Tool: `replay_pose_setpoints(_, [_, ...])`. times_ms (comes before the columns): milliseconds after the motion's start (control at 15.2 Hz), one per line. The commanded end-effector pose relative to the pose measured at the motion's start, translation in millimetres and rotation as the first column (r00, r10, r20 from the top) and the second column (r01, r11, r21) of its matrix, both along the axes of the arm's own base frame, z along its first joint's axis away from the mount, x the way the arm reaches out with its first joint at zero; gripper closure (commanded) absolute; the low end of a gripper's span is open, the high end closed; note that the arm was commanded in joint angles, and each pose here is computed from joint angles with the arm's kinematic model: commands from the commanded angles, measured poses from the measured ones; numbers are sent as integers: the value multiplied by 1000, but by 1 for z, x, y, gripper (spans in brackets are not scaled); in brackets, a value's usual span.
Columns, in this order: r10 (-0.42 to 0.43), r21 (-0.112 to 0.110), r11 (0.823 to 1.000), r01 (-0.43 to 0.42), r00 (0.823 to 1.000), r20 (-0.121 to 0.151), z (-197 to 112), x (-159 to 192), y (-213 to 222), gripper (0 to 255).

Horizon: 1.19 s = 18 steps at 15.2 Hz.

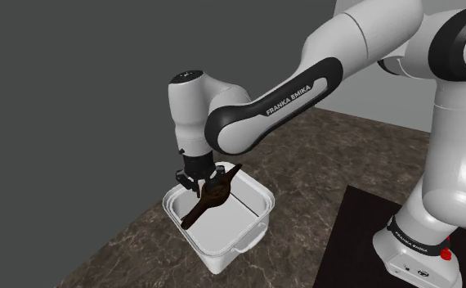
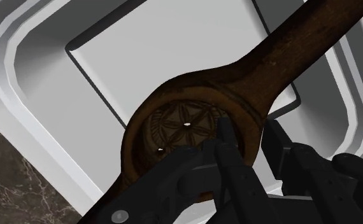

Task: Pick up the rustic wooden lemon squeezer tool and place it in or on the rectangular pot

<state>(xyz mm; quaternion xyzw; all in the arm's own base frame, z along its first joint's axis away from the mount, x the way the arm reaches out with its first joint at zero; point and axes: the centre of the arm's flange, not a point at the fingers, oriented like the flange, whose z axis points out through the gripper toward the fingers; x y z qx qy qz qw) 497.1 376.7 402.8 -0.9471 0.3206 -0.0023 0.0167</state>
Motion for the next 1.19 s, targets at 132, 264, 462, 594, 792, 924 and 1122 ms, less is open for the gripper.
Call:
replay_pose_setpoints(132, [0,0,1000,0,1000,1,0,0,0,255])
replay_pose_setpoints(264, [0,0,1000,0,1000,1,0,0,0,0])
replay_pose_setpoints(462, [0,0,1000,0,1000,1,0,0,0,0])
replay_pose_setpoints(594, [0,0,1000,0,1000,1,0,0,0,0])
replay_pose_setpoints(792, [0,0,1000,0,1000,1,39,0,-1,0])
replay_pose_setpoints(924, [0,0,1000,0,1000,1,50,-1,-1,0])
replay_pose_setpoints(1122, [0,0,1000,0,1000,1,50,-1,-1,0])
